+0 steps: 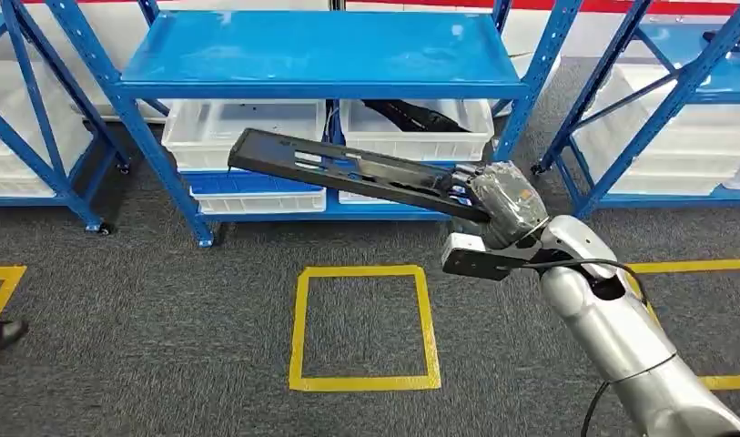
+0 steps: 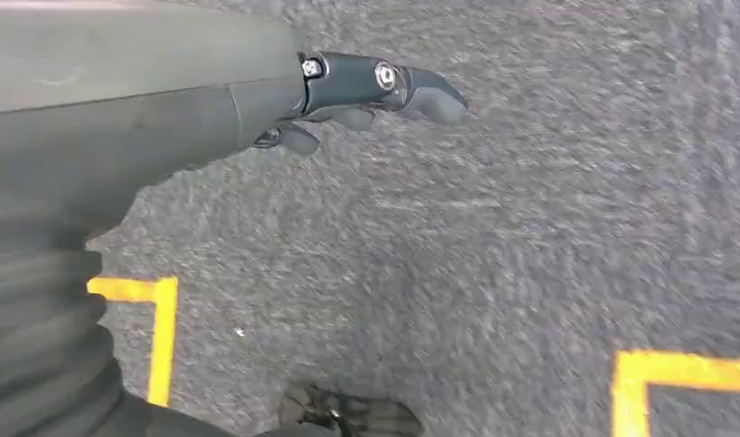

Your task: Take the parts from the cabinet and place them on the table.

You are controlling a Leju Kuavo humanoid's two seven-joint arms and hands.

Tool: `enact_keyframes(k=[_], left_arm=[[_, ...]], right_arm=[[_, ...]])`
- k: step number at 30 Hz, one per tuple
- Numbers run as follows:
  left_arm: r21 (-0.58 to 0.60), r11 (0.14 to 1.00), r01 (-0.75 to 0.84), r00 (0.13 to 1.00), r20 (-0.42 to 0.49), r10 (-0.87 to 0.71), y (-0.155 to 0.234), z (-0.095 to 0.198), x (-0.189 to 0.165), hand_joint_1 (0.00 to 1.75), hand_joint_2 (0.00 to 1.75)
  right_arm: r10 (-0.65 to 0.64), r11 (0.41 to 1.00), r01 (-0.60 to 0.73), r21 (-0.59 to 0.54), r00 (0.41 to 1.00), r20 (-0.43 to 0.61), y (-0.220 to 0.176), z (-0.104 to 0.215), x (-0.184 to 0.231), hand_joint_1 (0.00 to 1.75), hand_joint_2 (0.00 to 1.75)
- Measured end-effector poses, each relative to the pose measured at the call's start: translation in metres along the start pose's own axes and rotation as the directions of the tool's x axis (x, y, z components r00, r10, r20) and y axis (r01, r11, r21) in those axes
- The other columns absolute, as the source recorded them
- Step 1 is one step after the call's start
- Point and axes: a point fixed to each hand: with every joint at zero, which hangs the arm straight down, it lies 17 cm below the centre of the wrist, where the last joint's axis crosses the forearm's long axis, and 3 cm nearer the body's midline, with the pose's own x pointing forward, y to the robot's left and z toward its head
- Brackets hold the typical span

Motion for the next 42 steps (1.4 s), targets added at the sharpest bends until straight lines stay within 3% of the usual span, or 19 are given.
enact_keyframes(k=[42], left_arm=[[-0.007,1.0,0.008,1.0,-0.006,-0.008,-0.001,0.006,-0.01,0.0,1.75]], right_arm=[[0.014,0.999,-0.014,0.032,1.0,-0.004,0.017,0.011,0.005,1.71,1.75]])
